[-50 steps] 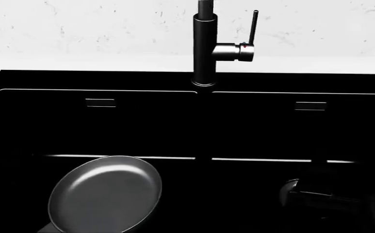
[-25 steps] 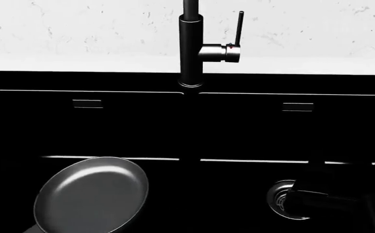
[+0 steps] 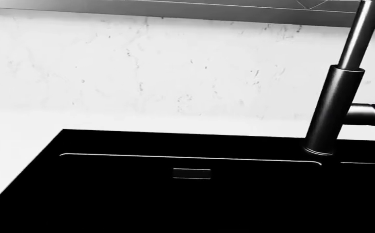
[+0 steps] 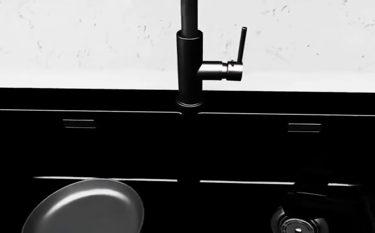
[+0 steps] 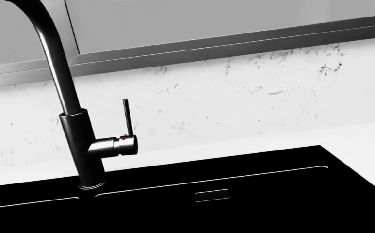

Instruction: Pick the pan and sponge and place them into the sink. Then turn on the water.

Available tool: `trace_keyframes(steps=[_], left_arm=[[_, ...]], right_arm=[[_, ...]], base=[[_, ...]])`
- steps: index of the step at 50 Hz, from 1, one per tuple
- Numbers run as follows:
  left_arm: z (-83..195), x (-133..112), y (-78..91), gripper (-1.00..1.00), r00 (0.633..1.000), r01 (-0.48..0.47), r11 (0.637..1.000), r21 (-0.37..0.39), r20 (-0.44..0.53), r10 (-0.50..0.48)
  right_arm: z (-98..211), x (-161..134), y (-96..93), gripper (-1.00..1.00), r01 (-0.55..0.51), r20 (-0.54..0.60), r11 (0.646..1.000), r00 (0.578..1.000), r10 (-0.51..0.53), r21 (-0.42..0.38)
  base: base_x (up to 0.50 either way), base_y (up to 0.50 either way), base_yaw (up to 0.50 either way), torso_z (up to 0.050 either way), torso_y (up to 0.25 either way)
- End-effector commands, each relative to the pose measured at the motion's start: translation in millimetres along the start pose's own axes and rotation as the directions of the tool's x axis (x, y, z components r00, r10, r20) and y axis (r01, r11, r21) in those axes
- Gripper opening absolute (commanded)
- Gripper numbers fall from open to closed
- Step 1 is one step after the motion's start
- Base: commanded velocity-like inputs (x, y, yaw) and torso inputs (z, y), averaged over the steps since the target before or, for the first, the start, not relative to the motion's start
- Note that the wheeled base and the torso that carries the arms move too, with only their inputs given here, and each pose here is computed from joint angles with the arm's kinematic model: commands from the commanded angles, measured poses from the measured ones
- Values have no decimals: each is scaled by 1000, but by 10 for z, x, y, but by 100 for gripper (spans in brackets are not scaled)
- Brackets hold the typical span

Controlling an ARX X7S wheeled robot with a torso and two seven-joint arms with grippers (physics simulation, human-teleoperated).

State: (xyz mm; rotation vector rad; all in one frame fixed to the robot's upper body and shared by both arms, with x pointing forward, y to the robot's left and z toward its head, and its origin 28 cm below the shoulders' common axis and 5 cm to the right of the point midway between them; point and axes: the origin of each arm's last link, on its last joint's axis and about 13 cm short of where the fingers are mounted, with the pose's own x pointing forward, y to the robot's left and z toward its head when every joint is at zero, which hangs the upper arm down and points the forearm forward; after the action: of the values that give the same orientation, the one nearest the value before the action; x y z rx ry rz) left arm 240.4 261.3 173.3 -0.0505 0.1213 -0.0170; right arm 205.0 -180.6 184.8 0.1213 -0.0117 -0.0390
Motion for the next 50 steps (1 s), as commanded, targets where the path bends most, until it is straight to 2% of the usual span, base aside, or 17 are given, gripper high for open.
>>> trace_keyframes(steps=[1,22,24,31,32,34,39,44,45,48,50], left_arm=[[1,5,-4,100,1000,2,1000,3,1,-2],[-11,11,-36,100,1000,1,1000,5,0,-1],[1,-4,-1,100,1000,1,1000,5,0,-1],[-18,4,-22,100,1000,-2,1000,4,-1,3],[-17,5,-19,100,1000,-3,1000,5,0,3],[-3,-3,-1,100,1000,-2,1000,4,1,2],[7,-6,16,100,1000,-4,1000,5,2,4],[-22,-7,14,100,1000,-9,1000,7,-3,9],[-24,-5,14,100,1000,-9,1000,6,-3,9],[-9,20,5,100,1000,-5,1000,6,-1,5],[10,32,4,100,1000,-5,1000,9,2,5]], right_arm=[[-1,1,-1,100,0,-1,1000,1000,0,-1],[-20,12,7,100,-3,-4,1000,1000,3,-2],[-26,19,8,100,-3,-6,1000,1000,3,9],[-25,84,36,100,14,-19,1000,1000,-13,13],[-11,118,57,100,9,-15,1000,1000,-9,11],[44,194,111,100,-25,13,998,1000,24,63],[117,512,203,100,-44,28,999,999,44,27],[123,837,306,100,-88,19,995,996,87,56],[120,883,320,100,-94,26,994,995,93,50],[105,1057,372,100,-141,49,988,988,144,-62],[116,1145,400,100,-170,54,985,984,172,-38]], base=[[223,0,0,0,0],[224,0,0,0,1],[215,0,0,0,0],[3,0,0,0,2],[0,0,0,0,0],[0,0,0,0,0],[0,0,0,0,0],[0,0,0,0,0],[0,0,0,0,0],[0,0,0,0,0],[0,0,0,0,0]])
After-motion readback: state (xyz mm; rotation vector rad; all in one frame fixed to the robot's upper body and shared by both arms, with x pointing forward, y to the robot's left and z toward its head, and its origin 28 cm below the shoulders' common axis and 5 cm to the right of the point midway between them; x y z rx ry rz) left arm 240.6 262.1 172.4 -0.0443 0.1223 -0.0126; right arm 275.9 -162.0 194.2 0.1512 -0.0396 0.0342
